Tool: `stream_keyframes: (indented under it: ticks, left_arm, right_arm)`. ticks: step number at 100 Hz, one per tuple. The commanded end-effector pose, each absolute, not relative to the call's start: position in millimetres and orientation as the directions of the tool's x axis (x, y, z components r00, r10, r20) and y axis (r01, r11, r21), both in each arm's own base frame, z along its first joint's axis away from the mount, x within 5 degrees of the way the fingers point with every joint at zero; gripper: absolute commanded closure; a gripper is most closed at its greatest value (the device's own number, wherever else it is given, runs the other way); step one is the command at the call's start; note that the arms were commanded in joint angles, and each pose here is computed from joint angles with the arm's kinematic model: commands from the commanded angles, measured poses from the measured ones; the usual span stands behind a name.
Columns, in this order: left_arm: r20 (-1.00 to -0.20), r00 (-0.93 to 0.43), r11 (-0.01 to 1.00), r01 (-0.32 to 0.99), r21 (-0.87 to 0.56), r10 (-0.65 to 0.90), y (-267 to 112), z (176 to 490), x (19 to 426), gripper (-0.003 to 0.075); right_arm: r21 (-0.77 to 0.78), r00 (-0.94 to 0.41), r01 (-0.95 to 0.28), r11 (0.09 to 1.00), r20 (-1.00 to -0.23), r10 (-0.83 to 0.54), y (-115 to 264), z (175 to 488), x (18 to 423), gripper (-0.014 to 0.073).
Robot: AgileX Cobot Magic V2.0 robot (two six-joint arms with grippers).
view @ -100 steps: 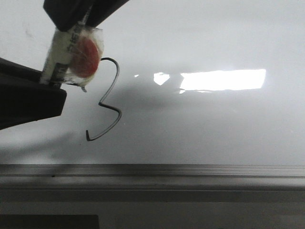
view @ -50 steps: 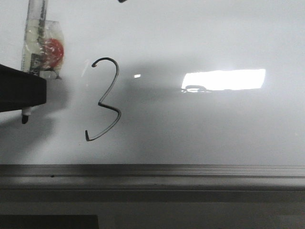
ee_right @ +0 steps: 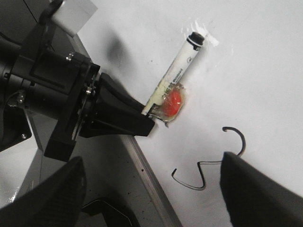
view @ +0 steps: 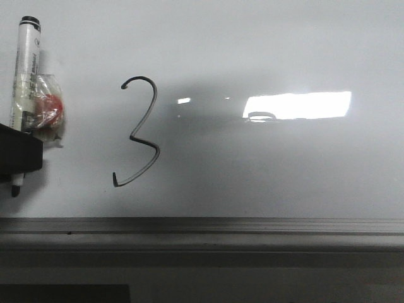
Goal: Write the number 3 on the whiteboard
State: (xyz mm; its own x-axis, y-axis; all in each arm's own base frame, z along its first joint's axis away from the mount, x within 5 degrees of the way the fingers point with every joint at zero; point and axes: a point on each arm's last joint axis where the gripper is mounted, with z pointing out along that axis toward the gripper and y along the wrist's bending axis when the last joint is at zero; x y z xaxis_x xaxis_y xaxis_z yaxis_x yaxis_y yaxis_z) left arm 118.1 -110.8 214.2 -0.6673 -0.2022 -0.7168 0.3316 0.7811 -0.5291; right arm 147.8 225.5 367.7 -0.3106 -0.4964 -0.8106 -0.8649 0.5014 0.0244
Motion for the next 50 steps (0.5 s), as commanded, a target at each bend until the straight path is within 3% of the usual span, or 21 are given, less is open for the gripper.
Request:
stream_keyframes:
  ticks: [1,8,21,26,43,50]
  left_arm:
    - [-0.744,-0.623,0.772,0.341,-0.536,-0.241,-111.5,226.0,124.1,0.0726]
    - [-0.748,-0.622,0.774,0.348,-0.528,-0.230,-111.7,225.7,123.8,0.0635]
    - [-0.753,-0.612,0.772,0.349,-0.531,-0.241,-111.3,227.0,124.3,0.0332]
    - [-0.751,-0.613,0.772,0.346,-0.534,-0.245,-111.3,227.1,124.4,0.0251]
    - [-0.751,-0.612,0.766,0.351,-0.538,-0.246,-110.2,228.9,122.6,0.0229]
    - [-0.754,-0.606,0.754,0.364,-0.547,-0.254,-107.8,233.5,118.7,0.0229]
  right_arm:
    - [0.008,-0.249,-0.860,0.511,-0.879,-0.406,220.7,392.7,147.3,0.0076]
    - [0.011,-0.252,-0.859,0.512,-0.879,-0.405,220.7,392.7,147.3,0.0076]
    - [0.011,-0.252,-0.859,0.512,-0.879,-0.405,220.7,392.7,147.3,0.0076]
    - [0.011,-0.252,-0.859,0.512,-0.879,-0.405,220.7,392.7,147.3,0.0076]
    - [0.011,-0.254,-0.859,0.511,-0.877,-0.409,219.4,393.0,146.4,0.0078]
    - [0.015,-0.258,-0.859,0.512,-0.876,-0.408,216.7,394.9,144.3,0.0137]
